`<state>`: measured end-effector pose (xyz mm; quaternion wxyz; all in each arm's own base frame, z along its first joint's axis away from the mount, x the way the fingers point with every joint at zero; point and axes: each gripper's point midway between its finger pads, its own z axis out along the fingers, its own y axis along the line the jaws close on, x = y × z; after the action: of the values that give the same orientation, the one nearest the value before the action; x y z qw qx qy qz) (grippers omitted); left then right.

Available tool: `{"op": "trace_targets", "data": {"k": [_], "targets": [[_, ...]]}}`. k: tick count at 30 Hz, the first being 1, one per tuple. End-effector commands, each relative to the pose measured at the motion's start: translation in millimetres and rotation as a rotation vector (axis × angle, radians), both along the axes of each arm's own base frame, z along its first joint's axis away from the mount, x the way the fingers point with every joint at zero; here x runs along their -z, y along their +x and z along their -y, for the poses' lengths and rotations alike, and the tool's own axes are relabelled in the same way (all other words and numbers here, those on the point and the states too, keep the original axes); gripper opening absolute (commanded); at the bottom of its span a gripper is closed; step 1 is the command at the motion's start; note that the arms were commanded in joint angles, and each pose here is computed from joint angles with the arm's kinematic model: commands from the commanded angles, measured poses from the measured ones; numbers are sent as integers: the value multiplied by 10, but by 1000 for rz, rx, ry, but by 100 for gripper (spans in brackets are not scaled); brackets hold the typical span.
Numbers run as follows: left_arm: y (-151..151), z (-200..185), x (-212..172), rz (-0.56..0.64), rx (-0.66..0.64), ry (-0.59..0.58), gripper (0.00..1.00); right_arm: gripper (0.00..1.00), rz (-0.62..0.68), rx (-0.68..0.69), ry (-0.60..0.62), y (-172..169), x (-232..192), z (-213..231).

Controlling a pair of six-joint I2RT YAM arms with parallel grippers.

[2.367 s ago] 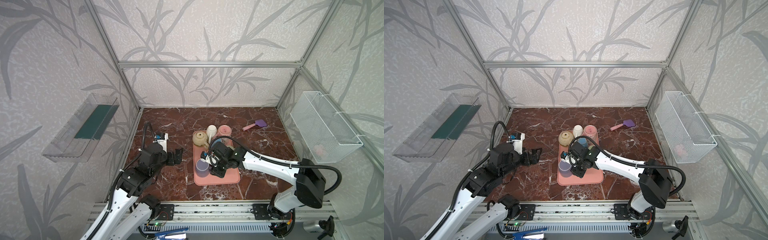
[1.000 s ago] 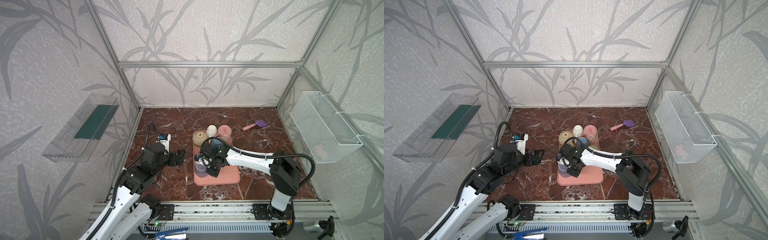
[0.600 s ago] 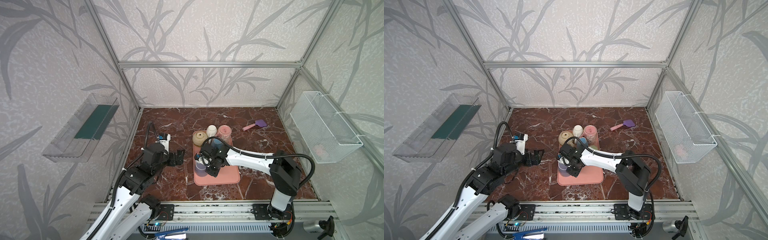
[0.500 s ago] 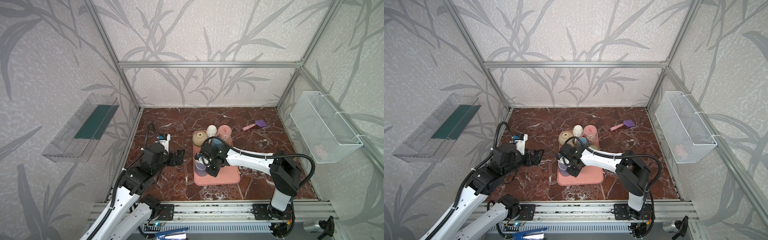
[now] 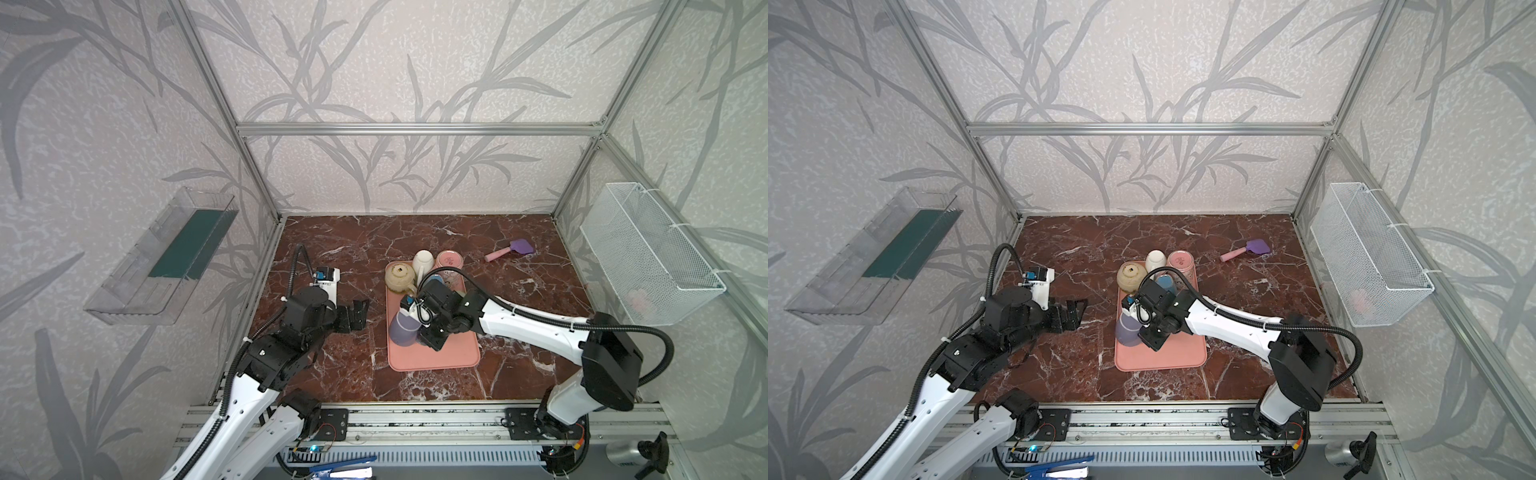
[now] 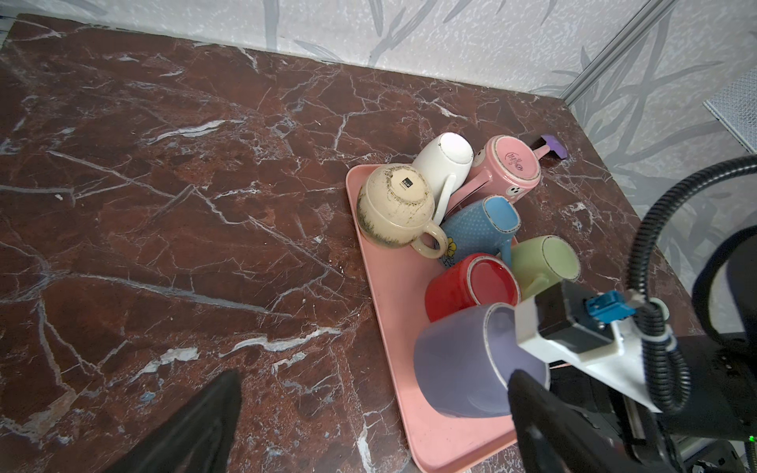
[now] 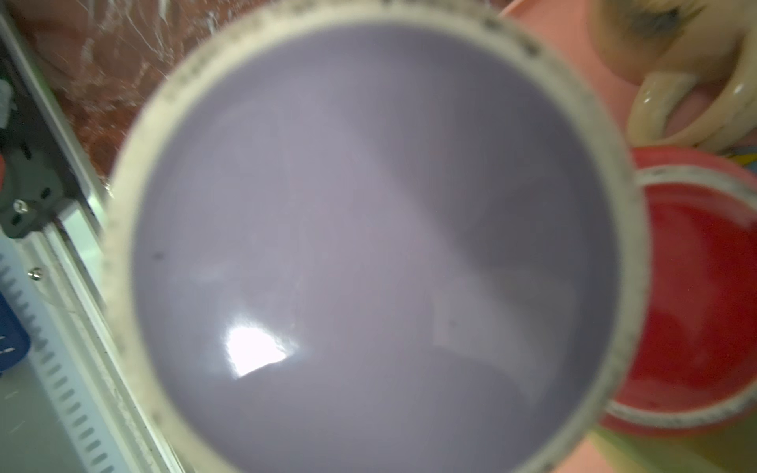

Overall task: Turn the mug right side up
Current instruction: 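Lower the right gripper onto the upside-down lavender mug and grasp it, then lift the lavender mug with the right gripper toward the left gripper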

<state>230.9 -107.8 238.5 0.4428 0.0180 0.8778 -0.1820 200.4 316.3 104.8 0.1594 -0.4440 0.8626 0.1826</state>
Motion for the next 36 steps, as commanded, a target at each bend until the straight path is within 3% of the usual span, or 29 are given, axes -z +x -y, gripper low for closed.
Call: {"op": "trace_targets", "data": {"k": [1,12,19,24,30,36], "targets": [[40,-18,-16,12,-28,-21,99,0,30,52,155,101,-358,-41],[89,160,-174,29,-1,-157,98,0,56,181,452,253,-918,253],[159,490,-239,48,98,-343,93,0,87,243,651,354,-1360,430],[265,722,-280,68,161,-485,89,0,92,296,814,511,-1702,570],[441,904,-366,94,210,-542,86,0,84,329,943,716,-1999,651],[595,1145,-552,112,285,-677,82,0,33,366,1098,1018,-2303,660]]}}
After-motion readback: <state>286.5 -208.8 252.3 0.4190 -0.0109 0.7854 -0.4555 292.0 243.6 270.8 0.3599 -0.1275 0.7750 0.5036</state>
